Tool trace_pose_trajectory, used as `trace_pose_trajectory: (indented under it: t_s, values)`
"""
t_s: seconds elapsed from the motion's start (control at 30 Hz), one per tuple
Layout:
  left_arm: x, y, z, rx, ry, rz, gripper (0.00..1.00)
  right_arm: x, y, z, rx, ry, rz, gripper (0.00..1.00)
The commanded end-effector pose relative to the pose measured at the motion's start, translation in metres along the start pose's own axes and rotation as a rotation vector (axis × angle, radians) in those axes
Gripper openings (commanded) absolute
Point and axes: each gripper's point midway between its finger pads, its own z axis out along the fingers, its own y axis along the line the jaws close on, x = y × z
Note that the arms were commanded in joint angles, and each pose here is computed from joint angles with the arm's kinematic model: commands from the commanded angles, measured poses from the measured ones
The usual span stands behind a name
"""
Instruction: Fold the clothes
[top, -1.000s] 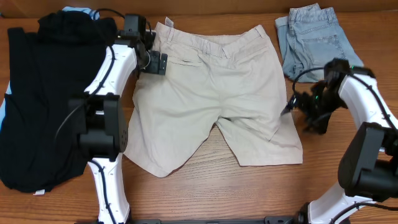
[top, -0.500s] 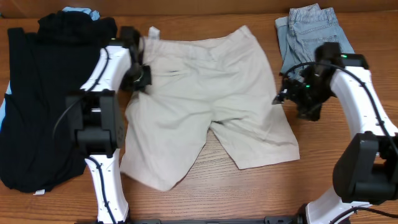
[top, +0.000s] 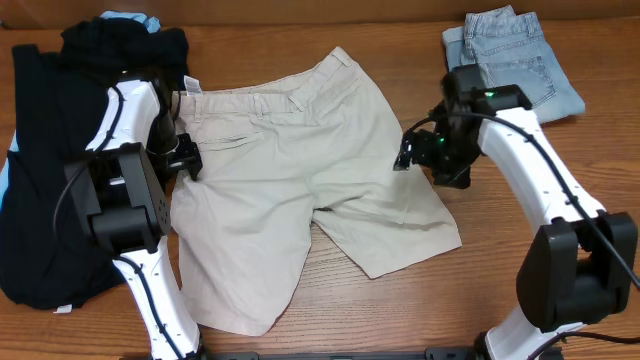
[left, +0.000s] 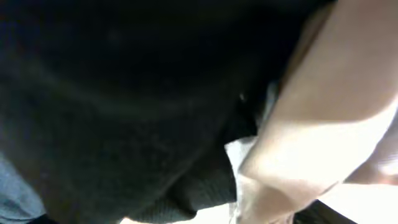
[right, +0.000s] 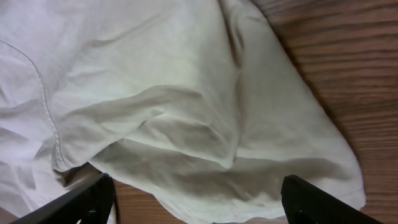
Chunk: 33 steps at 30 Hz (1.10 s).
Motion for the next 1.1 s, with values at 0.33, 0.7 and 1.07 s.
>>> trace_pose_trajectory:
  t_s: [0.33, 0.7, 1.07]
  values:
    - [-0.013, -0.018, -0.168, 0.114, -0.348, 0.048, 1.0, 0.04, 0.002, 0.046, 0.12, 0.033, 0.006, 0.59]
    - [0.006, -0.087, -0.268, 0.23, -0.685, 0.339, 1.0, 0.043, -0.036, 0.088, 0.208, -0.024, 0.031, 0.64]
    - [-0.023, -0.178, -0.258, 0.183, -0.826, 0.678, 1.0, 0.028, -0.052, 0.131, 0.215, -0.02, 0.062, 0.66]
